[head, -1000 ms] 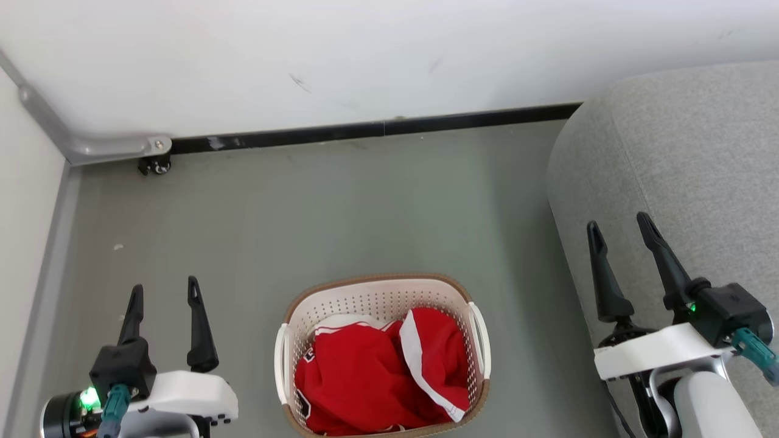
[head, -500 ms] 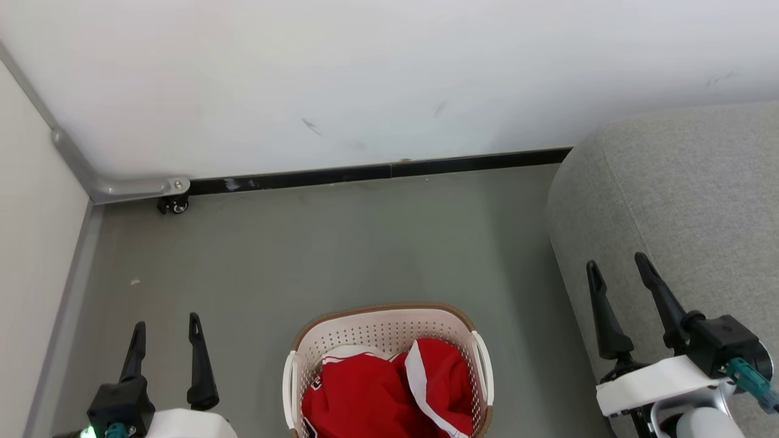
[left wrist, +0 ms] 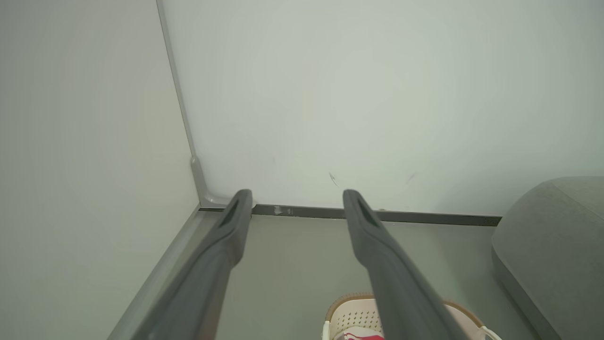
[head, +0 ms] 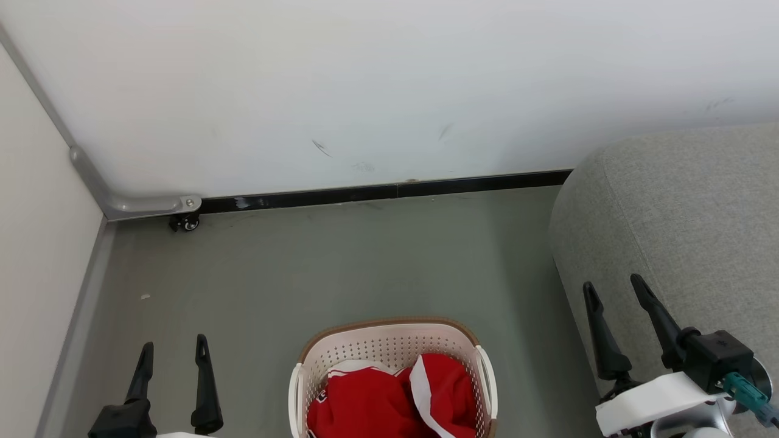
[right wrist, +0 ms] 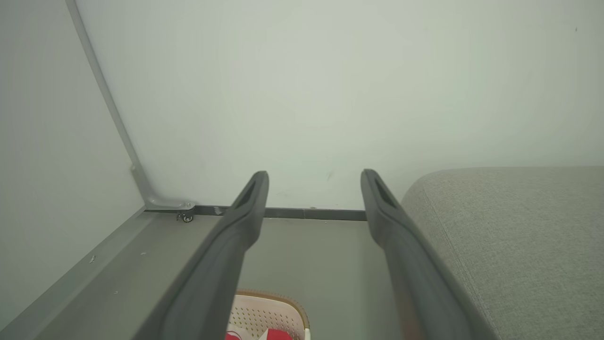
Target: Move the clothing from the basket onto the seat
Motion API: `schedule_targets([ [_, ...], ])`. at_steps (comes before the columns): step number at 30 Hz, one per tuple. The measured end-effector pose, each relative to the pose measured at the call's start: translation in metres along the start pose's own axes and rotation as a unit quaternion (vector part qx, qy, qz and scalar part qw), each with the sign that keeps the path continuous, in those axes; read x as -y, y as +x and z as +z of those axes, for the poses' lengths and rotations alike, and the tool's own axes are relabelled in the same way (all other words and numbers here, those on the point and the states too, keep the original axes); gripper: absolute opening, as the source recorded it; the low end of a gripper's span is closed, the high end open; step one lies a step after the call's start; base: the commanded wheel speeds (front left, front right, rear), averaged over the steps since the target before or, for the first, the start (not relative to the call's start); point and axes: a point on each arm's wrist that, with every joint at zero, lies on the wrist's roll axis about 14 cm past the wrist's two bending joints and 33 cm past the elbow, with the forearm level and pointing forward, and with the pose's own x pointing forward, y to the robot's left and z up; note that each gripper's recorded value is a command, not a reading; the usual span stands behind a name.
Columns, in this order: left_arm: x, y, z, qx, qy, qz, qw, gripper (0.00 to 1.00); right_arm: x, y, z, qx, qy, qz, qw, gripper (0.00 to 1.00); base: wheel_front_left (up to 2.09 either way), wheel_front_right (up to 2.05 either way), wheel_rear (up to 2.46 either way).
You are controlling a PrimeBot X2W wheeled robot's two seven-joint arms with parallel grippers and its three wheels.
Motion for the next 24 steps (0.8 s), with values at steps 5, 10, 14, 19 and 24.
schedule_targets([
  [5, 0.002, 0.0, 0.004, 0.005, 0.0, -0.005, 1.0, 1.0, -0.001, -0.001, 0.0, -0.004, 0.0, 0.0, 1.0, 1.0, 0.0, 0.0, 0.0],
  [10, 0.003, 0.001, 0.004, 0.005, -0.001, -0.007, 1.0, 1.0, -0.001, -0.005, -0.004, -0.013, 0.002, 0.0, 1.0, 1.0, 0.0, 0.0, 0.0],
  [14, -0.003, 0.003, 0.0, -0.001, 0.005, -0.008, 1.0, 1.0, -0.002, -0.004, -0.004, -0.014, 0.002, 0.001, 1.0, 1.0, 0.0, 0.0, 0.0],
  [19, 0.004, 0.003, -0.002, -0.005, 0.005, -0.021, 1.0, 1.0, -0.001, -0.003, 0.0, -0.009, 0.006, -0.001, 1.0, 1.0, 0.0, 0.0, 0.0],
  [24, 0.014, 0.004, -0.005, -0.008, 0.005, -0.037, 0.999, 1.0, 0.0, -0.002, 0.0, -0.011, 0.005, -0.002, 1.0, 1.0, 0.0, 0.0, 0.0],
])
